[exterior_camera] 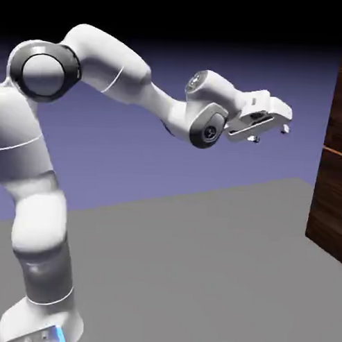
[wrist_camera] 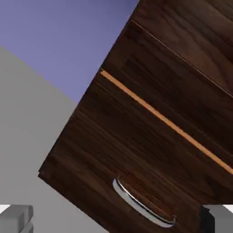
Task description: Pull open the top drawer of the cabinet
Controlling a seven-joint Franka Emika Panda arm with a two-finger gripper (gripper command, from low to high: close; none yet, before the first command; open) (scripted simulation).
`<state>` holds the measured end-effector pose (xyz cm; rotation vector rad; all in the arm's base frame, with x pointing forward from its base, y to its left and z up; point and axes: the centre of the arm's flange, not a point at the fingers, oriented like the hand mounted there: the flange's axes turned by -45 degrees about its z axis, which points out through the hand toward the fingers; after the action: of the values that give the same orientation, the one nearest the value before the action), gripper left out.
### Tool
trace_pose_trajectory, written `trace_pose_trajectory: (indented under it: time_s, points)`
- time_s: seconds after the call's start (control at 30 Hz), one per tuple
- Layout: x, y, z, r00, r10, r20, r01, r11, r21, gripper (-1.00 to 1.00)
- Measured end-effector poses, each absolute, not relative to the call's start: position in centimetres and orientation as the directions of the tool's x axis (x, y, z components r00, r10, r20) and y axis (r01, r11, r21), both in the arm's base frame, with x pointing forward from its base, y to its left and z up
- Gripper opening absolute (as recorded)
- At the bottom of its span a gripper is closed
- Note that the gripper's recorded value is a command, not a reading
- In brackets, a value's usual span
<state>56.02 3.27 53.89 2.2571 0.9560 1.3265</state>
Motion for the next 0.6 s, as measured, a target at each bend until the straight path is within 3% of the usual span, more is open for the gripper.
trace_pose_trajectory:
  time_s: [0.27, 0.6]
  points:
    - [63.6, 3.3, 55.7, 0.118, 0.873, 0.474, 0.369, -0.481, 0.795, 0.0]
    - [71.3, -0.3, 56.6, -0.048, 0.97, 0.239, 0.214, -0.223, 0.951, 0.0]
